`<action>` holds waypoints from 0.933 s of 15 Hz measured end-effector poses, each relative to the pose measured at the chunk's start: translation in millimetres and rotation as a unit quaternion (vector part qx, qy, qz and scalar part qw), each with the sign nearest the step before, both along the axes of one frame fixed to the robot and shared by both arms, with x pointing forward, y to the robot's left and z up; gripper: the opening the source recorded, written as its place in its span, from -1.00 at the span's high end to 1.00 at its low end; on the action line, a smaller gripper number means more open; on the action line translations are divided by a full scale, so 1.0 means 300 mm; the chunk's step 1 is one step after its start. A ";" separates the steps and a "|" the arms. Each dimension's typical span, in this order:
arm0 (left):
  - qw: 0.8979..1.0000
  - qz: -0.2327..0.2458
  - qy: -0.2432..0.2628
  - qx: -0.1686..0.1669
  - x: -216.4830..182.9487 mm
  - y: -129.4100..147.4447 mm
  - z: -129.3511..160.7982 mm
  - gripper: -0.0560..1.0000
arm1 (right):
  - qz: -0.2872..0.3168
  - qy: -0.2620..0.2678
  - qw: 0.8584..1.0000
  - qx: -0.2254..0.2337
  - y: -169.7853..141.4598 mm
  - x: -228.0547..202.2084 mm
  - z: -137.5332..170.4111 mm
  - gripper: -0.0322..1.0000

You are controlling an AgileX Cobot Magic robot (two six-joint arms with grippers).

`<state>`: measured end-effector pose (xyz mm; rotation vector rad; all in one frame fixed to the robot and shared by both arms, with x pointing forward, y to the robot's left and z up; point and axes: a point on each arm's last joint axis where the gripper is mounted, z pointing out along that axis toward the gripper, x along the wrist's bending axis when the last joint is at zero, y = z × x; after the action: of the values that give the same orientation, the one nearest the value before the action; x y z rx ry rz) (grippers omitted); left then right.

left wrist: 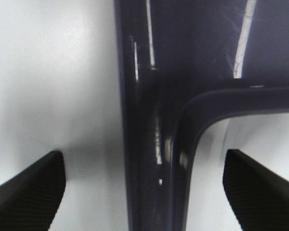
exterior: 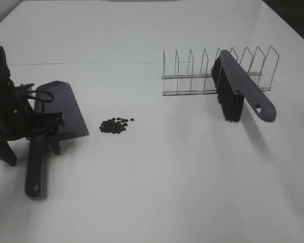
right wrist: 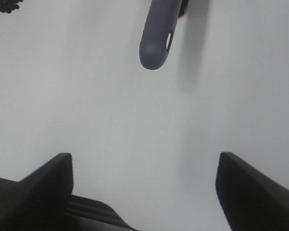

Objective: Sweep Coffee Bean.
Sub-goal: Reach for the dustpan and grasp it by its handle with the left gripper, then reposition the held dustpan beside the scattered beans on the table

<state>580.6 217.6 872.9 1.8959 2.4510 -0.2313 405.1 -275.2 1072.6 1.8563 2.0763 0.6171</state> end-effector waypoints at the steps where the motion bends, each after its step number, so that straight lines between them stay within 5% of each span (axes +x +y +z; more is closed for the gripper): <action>1: 1.000 -0.002 0.002 0.001 0.002 -0.001 -0.002 -0.65 | 0.000 0.000 1.000 0.000 0.000 0.000 0.000 -0.54; 4: 1.000 -0.012 0.005 0.010 0.001 0.004 -0.006 -0.51 | 0.000 0.000 1.000 0.000 0.000 0.000 0.000 -0.54; 8: 0.998 -0.050 -0.001 0.033 0.004 0.020 -0.010 0.28 | 0.000 0.000 1.000 0.000 0.000 0.000 0.000 -0.54; 14: 0.988 -0.136 -0.046 0.059 -0.010 0.020 0.000 0.27 | 0.000 0.000 1.000 0.000 0.000 0.000 0.000 -0.54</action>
<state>577.7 223.7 873.0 2.2346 2.1883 -0.0046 405.1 -275.2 1072.6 1.8563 2.0763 0.6171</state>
